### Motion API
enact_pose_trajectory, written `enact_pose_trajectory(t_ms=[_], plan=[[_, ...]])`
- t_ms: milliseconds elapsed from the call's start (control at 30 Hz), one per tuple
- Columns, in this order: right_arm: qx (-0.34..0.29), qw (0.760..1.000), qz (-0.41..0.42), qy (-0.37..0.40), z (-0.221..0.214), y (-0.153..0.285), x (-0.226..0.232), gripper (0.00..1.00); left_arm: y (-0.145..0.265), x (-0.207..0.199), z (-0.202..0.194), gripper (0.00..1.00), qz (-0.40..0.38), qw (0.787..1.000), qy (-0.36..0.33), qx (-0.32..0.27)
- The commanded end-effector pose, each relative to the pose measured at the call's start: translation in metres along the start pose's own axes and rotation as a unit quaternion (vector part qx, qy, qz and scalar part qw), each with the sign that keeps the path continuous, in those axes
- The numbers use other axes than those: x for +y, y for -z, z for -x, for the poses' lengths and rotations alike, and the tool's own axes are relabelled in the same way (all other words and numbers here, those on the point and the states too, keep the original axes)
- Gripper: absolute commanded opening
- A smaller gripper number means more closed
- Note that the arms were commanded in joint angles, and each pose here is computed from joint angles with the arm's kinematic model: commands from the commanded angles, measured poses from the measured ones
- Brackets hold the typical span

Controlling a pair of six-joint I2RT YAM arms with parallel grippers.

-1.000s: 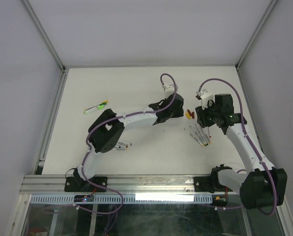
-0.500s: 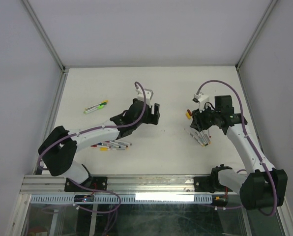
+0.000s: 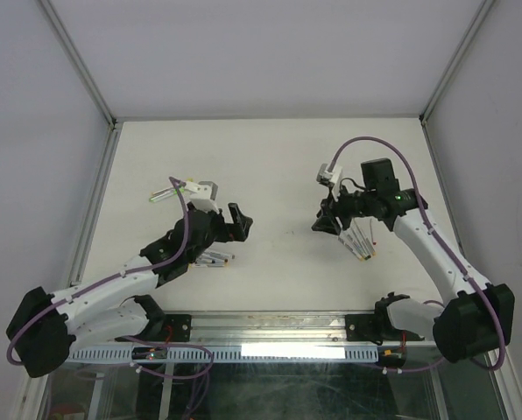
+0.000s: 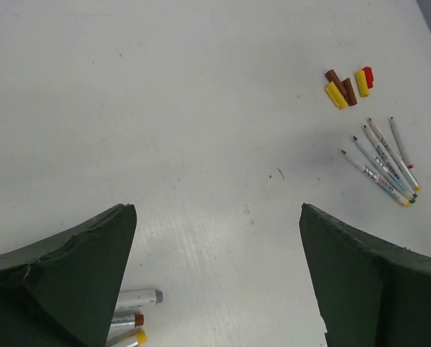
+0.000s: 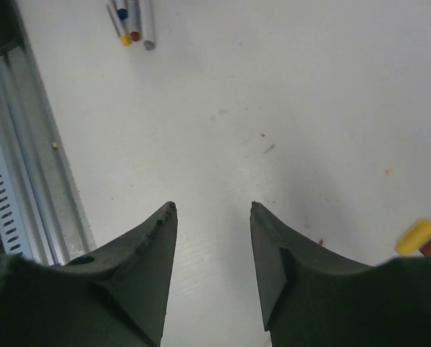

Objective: Open the pen caps
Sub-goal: Move the pen to the center of the board.

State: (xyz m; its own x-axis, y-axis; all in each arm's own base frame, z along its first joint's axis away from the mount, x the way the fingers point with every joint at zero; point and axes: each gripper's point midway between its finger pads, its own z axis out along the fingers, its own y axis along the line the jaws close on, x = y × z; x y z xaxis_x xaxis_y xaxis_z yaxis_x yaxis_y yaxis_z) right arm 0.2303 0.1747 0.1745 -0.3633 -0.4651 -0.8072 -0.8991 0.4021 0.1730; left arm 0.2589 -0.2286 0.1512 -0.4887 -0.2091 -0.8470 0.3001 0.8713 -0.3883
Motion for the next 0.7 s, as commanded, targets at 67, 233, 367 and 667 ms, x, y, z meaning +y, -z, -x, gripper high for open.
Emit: enact_pose_trajectory(t_ms=[67, 233, 367, 667], plan=[[-0.050, 0.985, 0.113, 0.121, 0.043, -0.032, 0.039, 0.47, 0.022, 0.023, 0.033, 0.99, 0.017, 0.992, 0.094, -0.081], [-0.026, 0.974, 0.142, 0.174, 0.046, -0.066, 0.060, 0.47, 0.041, 0.047, 0.066, 0.99, -0.013, 0.979, 0.152, -0.135], [-0.003, 0.970, 0.153, 0.187, 0.045, -0.096, 0.074, 0.47, 0.052, 0.064, 0.097, 0.99, -0.017, 0.969, 0.181, -0.170], [0.040, 0.976, 0.136, 0.165, 0.048, -0.154, 0.085, 0.47, 0.095, 0.043, 0.174, 0.99, -0.087, 0.958, 0.173, -0.210]])
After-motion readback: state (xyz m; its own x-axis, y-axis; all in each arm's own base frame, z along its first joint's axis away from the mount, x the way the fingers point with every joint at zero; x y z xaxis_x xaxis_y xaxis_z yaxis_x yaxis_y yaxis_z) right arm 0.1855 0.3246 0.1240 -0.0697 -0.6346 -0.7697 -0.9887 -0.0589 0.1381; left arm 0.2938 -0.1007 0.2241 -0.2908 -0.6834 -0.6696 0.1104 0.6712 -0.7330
